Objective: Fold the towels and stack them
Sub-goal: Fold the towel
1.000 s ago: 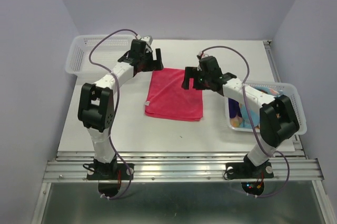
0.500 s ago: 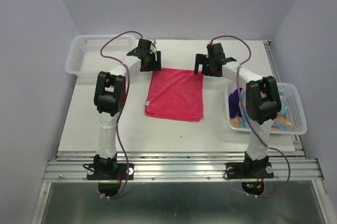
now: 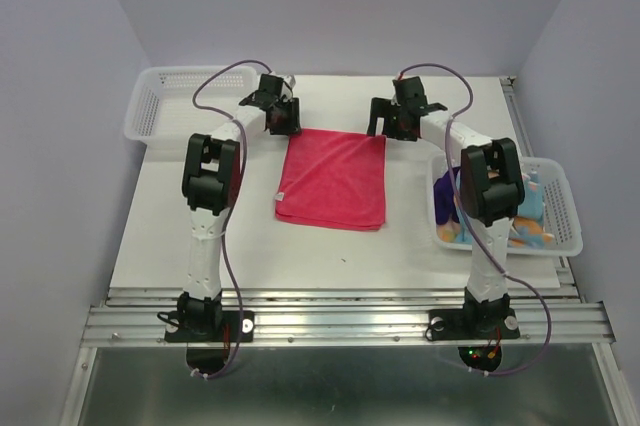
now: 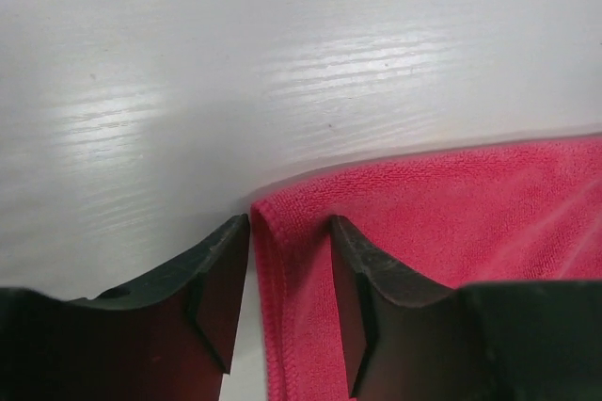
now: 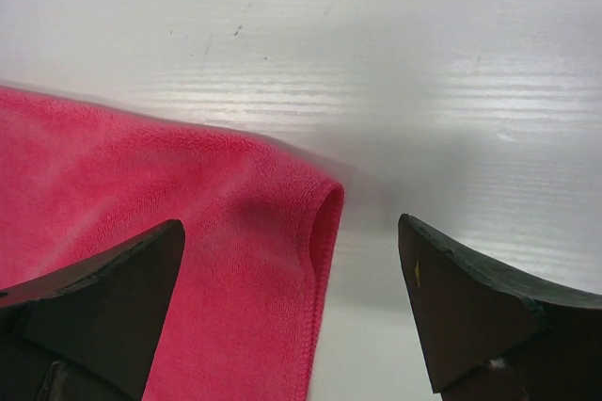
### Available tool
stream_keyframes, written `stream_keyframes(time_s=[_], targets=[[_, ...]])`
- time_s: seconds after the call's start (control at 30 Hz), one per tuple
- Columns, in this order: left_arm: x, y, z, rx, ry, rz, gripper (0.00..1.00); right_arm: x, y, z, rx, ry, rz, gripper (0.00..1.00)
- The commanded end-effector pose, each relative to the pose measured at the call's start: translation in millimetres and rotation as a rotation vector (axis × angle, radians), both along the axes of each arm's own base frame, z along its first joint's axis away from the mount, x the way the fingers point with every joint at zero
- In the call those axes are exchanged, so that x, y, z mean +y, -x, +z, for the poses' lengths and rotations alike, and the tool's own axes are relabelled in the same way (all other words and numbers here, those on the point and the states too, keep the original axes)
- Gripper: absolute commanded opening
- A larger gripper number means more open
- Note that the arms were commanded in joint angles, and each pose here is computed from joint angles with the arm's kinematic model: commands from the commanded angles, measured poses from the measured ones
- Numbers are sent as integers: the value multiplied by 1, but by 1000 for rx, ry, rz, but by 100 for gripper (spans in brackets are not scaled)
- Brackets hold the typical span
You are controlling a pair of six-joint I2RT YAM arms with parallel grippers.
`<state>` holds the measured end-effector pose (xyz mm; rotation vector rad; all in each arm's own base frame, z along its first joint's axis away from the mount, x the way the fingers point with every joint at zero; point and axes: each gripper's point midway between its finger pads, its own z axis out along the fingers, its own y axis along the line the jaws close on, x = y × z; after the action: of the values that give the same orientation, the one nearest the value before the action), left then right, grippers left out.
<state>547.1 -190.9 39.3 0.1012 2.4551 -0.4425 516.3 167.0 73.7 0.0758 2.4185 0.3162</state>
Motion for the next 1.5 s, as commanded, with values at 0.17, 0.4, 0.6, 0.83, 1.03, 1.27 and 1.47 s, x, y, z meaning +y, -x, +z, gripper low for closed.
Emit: stream_keyframes(time_s=[0.17, 0.4, 0.6, 0.83, 1.03, 1.27, 1.47], targets=[[-15, -12, 7, -45, 20, -49, 13, 6, -27, 2, -24, -44, 9, 84], [-6, -16, 9, -56, -8, 6, 0, -1, -28, -22, 14, -49, -29, 57], [-4, -17, 22, -88, -4, 13, 0, -9, -30, -31, 21, -20, -60, 30], [-8, -18, 36, -109, 39, 3, 0, 4, -19, -27, 21, -70, 37, 1], [-19, 6, 70, -197, 135, -70, 0, 16, -6, 3, -33, -123, 133, 1], [-15, 41, 83, -228, 187, -69, 0, 32, 32, 38, -87, -198, 218, 1], [-11, 86, 101, -274, 256, -70, 0, 37, 77, 47, -95, -230, 235, 1]])
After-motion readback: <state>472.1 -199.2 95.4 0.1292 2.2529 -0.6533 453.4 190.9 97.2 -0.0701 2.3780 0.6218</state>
